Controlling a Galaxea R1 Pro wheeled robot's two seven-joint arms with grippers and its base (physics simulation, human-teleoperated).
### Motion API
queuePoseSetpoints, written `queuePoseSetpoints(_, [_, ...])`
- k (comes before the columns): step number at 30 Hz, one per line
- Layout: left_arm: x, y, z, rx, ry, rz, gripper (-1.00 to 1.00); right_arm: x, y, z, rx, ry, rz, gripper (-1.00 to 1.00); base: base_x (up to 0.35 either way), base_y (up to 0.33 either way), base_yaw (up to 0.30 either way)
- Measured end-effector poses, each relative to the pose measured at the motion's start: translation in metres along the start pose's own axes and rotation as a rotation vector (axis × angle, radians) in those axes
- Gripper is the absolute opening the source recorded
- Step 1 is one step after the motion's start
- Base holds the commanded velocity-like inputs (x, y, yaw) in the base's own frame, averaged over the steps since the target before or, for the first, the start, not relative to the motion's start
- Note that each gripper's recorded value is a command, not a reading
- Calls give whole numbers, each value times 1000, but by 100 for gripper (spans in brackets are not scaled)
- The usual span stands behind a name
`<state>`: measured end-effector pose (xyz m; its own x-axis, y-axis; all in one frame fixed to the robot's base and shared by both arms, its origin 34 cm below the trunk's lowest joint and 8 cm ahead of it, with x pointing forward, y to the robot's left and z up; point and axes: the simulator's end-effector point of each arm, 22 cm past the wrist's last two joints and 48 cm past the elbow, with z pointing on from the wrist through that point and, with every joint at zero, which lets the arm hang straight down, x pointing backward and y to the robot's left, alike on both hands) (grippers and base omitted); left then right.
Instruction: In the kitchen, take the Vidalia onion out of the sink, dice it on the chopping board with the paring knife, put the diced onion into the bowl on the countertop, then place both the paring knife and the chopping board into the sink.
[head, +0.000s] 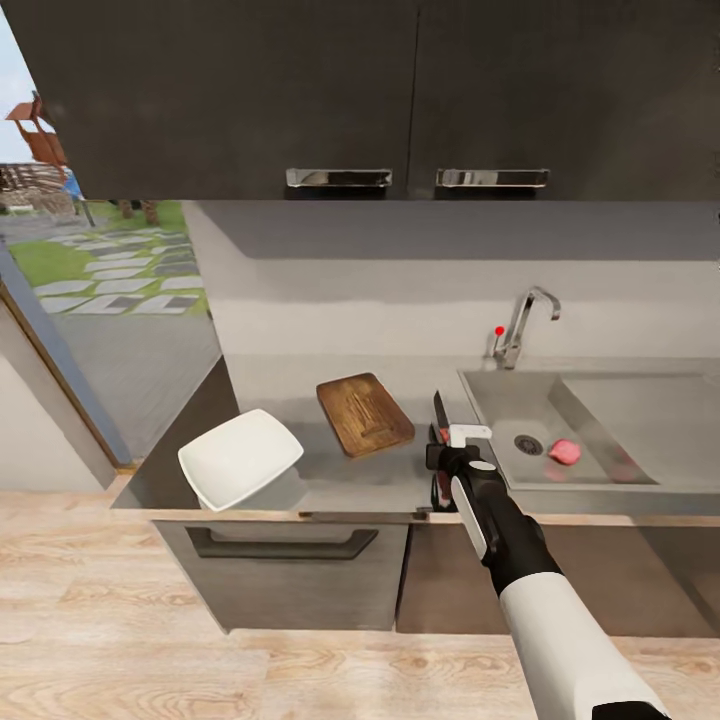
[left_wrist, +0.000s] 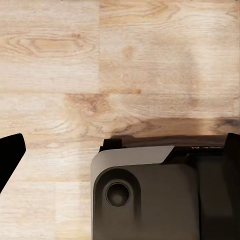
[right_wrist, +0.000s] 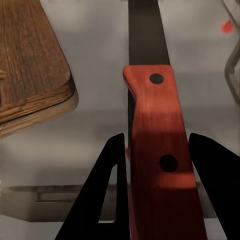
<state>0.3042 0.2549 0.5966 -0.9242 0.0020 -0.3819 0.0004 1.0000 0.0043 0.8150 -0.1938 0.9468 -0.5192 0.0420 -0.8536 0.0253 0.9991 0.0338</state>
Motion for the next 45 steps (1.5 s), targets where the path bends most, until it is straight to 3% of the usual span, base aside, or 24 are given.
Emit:
queuePoseSetpoints(6, [-4,0,0,1,-9,1,100,-5,0,-3,0,-9,0,-100,-72,0,0])
queuePoseSetpoints(24, [-16,-1,-1,1,-38,2,100,-23,1,-14,-2,-39,0,-100,-283,-14,0])
queuePoseSetpoints(45, [-29,0,-3,1,-72,2,100,-42,2,-27,-3,-73,0,-100,-71,-262,0])
